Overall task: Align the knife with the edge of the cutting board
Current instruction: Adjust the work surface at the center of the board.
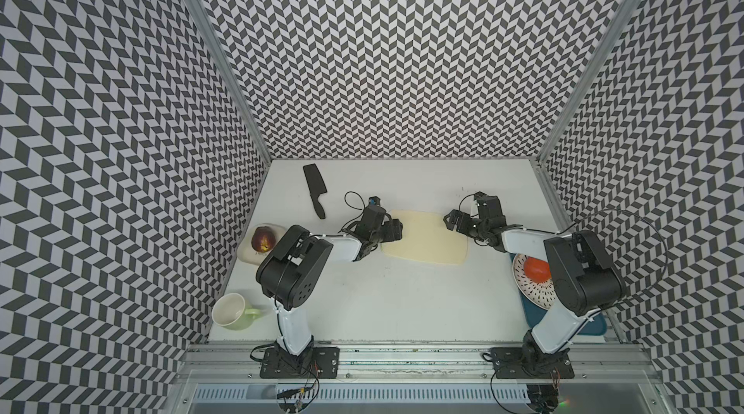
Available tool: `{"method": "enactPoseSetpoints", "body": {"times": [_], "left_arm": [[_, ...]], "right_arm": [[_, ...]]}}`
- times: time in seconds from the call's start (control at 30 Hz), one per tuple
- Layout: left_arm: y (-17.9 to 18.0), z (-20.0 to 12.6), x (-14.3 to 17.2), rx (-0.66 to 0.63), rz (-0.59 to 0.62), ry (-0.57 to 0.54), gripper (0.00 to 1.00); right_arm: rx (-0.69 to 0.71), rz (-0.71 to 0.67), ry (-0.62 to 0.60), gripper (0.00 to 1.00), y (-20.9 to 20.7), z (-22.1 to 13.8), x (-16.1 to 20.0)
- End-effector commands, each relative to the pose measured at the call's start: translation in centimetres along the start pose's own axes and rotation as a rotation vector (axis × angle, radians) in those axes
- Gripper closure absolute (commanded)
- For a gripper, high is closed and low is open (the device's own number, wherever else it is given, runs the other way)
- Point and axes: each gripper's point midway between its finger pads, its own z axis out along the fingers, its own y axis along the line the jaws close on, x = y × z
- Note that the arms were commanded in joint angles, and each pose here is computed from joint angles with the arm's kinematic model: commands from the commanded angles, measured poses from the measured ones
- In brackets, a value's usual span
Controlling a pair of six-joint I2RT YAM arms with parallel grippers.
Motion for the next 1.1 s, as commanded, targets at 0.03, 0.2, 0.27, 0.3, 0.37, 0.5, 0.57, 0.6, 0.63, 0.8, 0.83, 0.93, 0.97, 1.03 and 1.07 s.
{"method": "enactPoseSetpoints", "body": {"times": [0.03, 0.2, 0.27, 0.3, 0.37, 0.5, 0.57, 0.6, 0.63, 0.8, 0.83, 0.93, 0.97, 1.03, 1.07], "left_arm": [[-0.4, -0.9, 4.5, 0.013, -0.025, 0.123, 0.14], [-0.5, -2.1, 5.1, 0.005, -0.039, 0.116, 0.14], [-0.3, -2.5, 5.5, -0.005, -0.046, 0.116, 0.14], [-0.4, -2.7, 5.5, -0.002, -0.046, 0.114, 0.14], [0.0, -2.9, 5.7, -0.013, -0.049, 0.112, 0.14], [0.2, -2.8, 5.9, -0.022, -0.046, 0.115, 0.13], [0.3, -2.6, 5.8, -0.030, -0.042, 0.115, 0.13], [0.3, -2.5, 5.8, -0.035, -0.038, 0.116, 0.13], [0.4, -2.4, 5.8, -0.041, -0.035, 0.118, 0.13], [1.2, -2.2, 5.3, -0.081, -0.033, 0.105, 0.13], [1.3, -2.2, 5.1, -0.086, -0.036, 0.101, 0.13], [2.2, -2.3, 4.8, -0.110, -0.050, 0.096, 0.13], [2.5, -2.3, 4.7, -0.119, -0.057, 0.093, 0.13], [3.2, -2.5, 4.6, -0.137, -0.071, 0.089, 0.12], [3.4, -2.6, 4.4, -0.137, -0.077, 0.084, 0.12]], "right_arm": [[-0.029, -0.014, 0.134, 0.00, 1.0, 1.0, 4.0], [-0.030, -0.025, 0.147, 0.00, 1.2, 1.5, 4.1], [-0.032, -0.034, 0.153, 0.00, 1.5, 1.8, 4.2], [-0.036, -0.038, 0.157, 0.00, 1.7, 1.9, 4.3], [-0.045, -0.048, 0.162, 0.00, 2.1, 2.1, 4.4], [-0.043, -0.061, 0.172, 0.00, 2.5, 2.3, 4.9], [-0.032, -0.054, 0.169, 0.00, 2.3, 2.3, 4.9], [-0.026, -0.051, 0.166, 0.00, 2.1, 2.3, 5.0], [-0.028, -0.049, 0.162, 0.00, 2.2, 2.2, 4.9], [-0.050, -0.041, 0.174, 0.01, 2.4, 2.3, 5.3], [-0.054, -0.037, 0.173, 0.00, 2.5, 2.3, 5.4], [-0.075, -0.023, 0.179, 0.00, 2.9, 2.4, 5.7], [-0.082, -0.019, 0.179, 0.00, 3.1, 2.4, 5.8], [-0.099, -0.019, 0.183, 0.00, 3.8, 2.5, 6.1], [-0.105, -0.020, 0.187, 0.00, 4.2, 2.6, 6.2]]}}
